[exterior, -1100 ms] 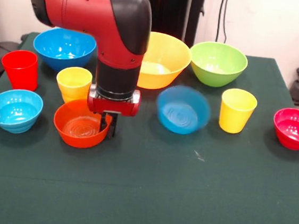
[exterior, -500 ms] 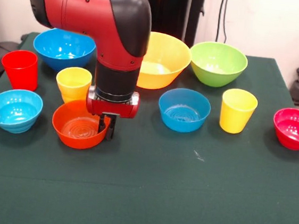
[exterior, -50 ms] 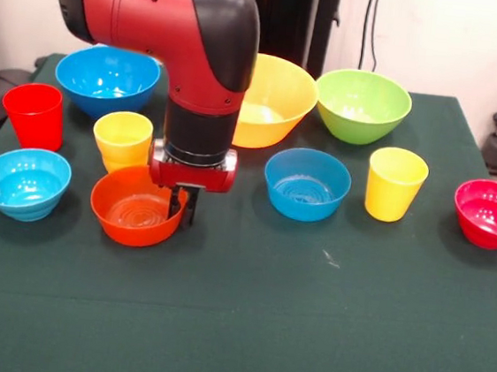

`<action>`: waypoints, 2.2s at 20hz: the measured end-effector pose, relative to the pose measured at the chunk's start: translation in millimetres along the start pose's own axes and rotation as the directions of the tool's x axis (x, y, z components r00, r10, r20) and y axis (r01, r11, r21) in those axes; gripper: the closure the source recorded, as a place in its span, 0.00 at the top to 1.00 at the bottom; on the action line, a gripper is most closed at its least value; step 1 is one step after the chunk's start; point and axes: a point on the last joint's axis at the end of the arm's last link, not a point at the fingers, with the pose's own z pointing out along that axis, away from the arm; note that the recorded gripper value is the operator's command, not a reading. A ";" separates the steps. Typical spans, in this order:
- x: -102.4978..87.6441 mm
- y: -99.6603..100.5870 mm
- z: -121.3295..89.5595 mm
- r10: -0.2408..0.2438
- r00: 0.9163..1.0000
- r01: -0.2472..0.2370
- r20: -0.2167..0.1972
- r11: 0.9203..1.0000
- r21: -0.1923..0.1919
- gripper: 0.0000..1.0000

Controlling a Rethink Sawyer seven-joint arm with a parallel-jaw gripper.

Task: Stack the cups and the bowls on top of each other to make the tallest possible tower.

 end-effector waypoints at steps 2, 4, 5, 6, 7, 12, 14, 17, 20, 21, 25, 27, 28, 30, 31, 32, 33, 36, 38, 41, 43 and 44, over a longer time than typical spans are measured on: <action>1.2 2.8 -4.3 0.000 1.000 0.000 -0.002 1.000 -0.001 0.00; 1.6 9.0 -14.2 -0.001 1.000 0.001 -0.002 1.000 0.000 0.00; 1.3 12.1 -18.2 -0.001 1.000 0.001 -0.002 1.000 0.000 0.00; 0.5 16.5 -22.8 0.000 1.000 0.000 0.000 1.000 0.000 0.00; -0.4 21.0 -27.5 0.000 1.000 0.000 0.001 1.000 -0.001 0.00; -6.6 50.1 -48.7 0.019 1.000 -0.019 0.011 1.000 -0.013 0.00; -8.7 67.0 -58.6 0.038 0.999 -0.038 0.014 0.999 -0.020 0.00; -9.3 82.3 -68.5 0.059 0.998 -0.059 0.015 0.998 -0.024 0.00; -9.0 94.0 -76.3 0.078 0.997 -0.078 0.015 0.997 -0.024 0.00; -8.7 99.6 -79.9 0.089 0.996 -0.089 0.015 0.996 -0.022 0.00; -7.1 114.2 -88.5 0.108 0.994 -0.107 0.015 0.994 -0.015 0.00; -5.4 122.2 -90.9 0.115 0.993 -0.115 0.013 0.993 -0.013 0.00; -4.0 127.7 -92.1 0.121 0.993 -0.121 0.010 0.993 -0.013 0.00; -1.3 135.8 -93.5 0.131 0.991 -0.131 0.005 0.991 -0.012 0.00; 1.3 141.3 -94.4 0.137 0.991 -0.137 0.001 0.991 -0.011 0.00; 3.3 144.9 -94.9 0.141 0.990 -0.141 -0.002 0.990 -0.010 0.00; 7.3 150.7 -95.8 0.149 0.989 -0.149 -0.008 0.989 -0.006 0.00; 16.3 161.9 -97.6 0.167 0.986 -0.167 -0.022 0.986 0.001 0.00; 19.4 166.2 -98.2 0.175 0.984 -0.175 -0.026 0.985 0.003 0.00; 28.2 178.3 -99.7 0.194 0.980 -0.194 -0.039 0.981 0.010 0.00; 34.2 185.9 -100.5 0.203 0.978 -0.202 -0.046 0.979 0.016 0.00; 38.6 191.4 -101.1 0.206 0.977 -0.205 -0.050 0.979 0.021 0.00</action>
